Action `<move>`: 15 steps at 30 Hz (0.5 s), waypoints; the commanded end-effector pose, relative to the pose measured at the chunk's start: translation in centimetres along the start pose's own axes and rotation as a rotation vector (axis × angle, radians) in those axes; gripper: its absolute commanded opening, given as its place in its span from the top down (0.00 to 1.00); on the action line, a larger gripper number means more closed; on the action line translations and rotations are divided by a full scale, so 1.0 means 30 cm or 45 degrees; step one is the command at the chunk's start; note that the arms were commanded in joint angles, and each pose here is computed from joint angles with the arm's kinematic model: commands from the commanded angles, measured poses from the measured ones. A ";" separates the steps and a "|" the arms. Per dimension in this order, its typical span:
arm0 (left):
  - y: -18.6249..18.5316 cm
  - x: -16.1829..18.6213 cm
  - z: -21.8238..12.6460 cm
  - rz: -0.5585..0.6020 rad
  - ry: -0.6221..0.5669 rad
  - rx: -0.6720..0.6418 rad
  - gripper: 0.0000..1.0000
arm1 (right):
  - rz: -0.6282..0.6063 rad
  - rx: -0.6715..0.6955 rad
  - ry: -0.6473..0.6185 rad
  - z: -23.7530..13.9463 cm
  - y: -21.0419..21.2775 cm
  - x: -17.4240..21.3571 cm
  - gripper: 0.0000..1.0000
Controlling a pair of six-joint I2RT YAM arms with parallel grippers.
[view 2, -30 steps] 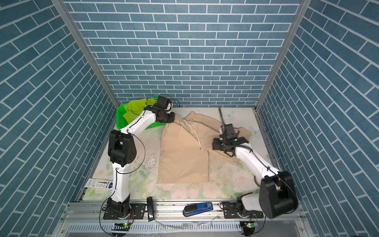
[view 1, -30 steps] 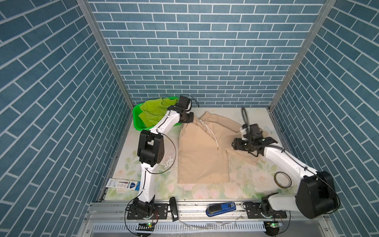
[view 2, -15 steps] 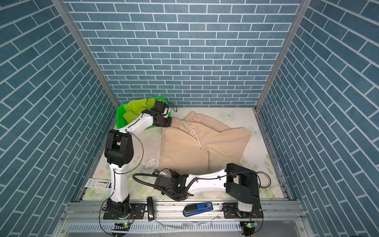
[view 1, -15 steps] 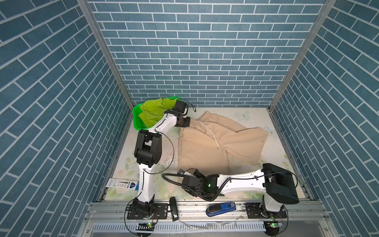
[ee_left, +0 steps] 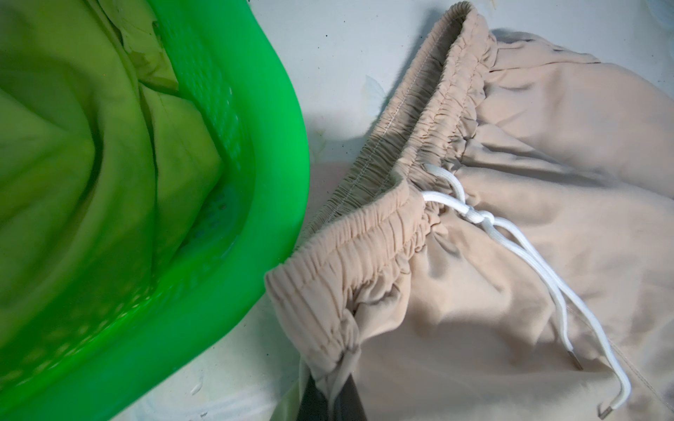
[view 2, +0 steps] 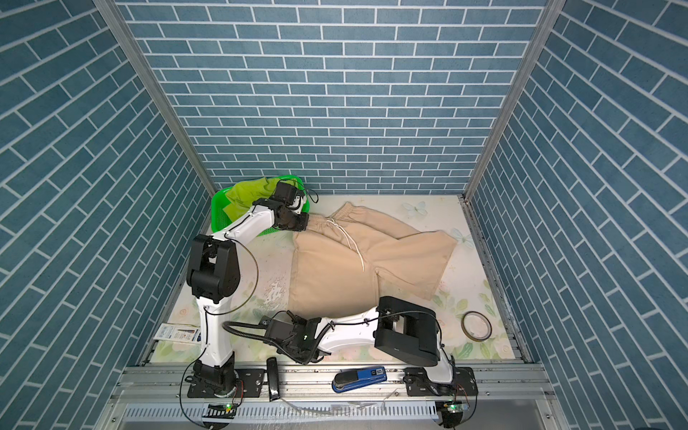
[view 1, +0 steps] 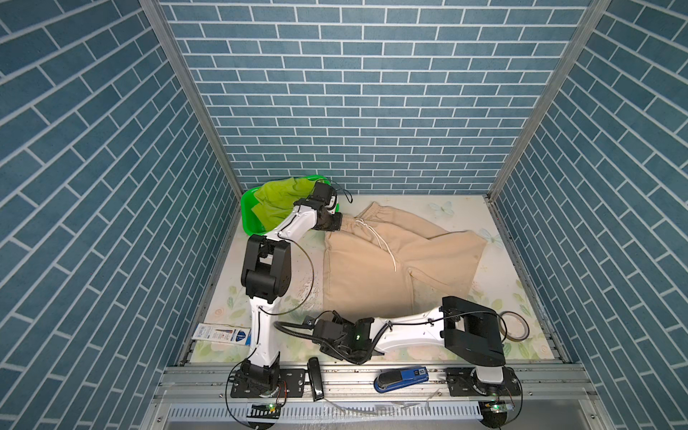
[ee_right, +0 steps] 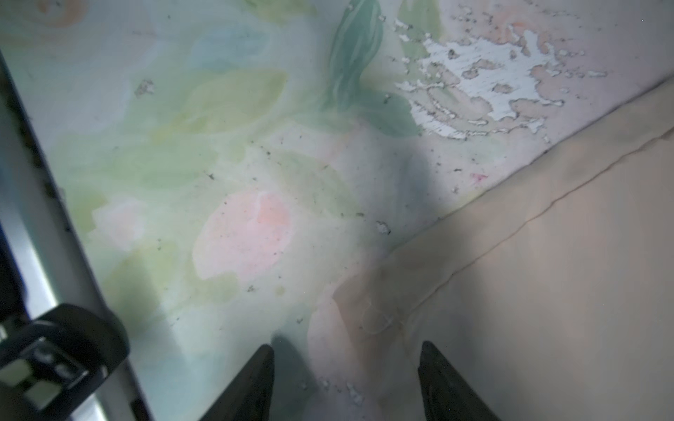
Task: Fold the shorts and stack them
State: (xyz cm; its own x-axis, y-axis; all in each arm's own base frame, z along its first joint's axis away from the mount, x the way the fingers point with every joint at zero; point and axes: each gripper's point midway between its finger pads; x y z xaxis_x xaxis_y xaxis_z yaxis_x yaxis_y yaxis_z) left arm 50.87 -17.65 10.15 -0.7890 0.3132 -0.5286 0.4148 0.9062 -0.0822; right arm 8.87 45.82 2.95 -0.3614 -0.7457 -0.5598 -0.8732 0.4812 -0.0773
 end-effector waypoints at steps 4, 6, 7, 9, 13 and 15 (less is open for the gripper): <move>0.025 -0.009 -0.051 0.008 0.001 -0.015 1.00 | -0.061 -0.006 0.097 0.047 0.000 0.048 0.45; 0.026 -0.006 -0.048 0.007 0.009 -0.015 1.00 | -0.052 0.007 0.118 0.061 -0.007 0.048 0.60; 0.026 -0.002 -0.046 0.006 0.013 -0.016 1.00 | -0.044 0.009 0.121 0.064 -0.010 0.045 0.67; 0.026 0.001 -0.045 0.006 0.016 -0.015 1.00 | -0.027 0.014 0.114 0.060 -0.020 0.041 0.80; 0.032 0.006 -0.054 0.000 0.033 -0.031 1.00 | 0.058 0.013 0.028 -0.027 -0.054 0.018 1.00; 0.039 0.015 -0.065 -0.007 0.058 -0.050 1.00 | 0.125 0.012 -0.033 -0.104 -0.084 0.018 1.00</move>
State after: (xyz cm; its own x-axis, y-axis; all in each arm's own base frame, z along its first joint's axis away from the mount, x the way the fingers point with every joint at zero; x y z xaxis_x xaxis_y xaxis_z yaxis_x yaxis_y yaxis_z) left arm 50.19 -17.08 9.82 -0.8064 0.3249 -0.4941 0.4127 0.9076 -0.0768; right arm 9.50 44.62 2.45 -0.3877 -0.7460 -0.5415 -0.8656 0.4965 -0.0643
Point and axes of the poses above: each gripper's point midway between its finger pads, its own z axis out along the fingers, its own y axis along the line the jaws close on, x = y × z, and after that the axes turned 12 degrees about z, right-handed
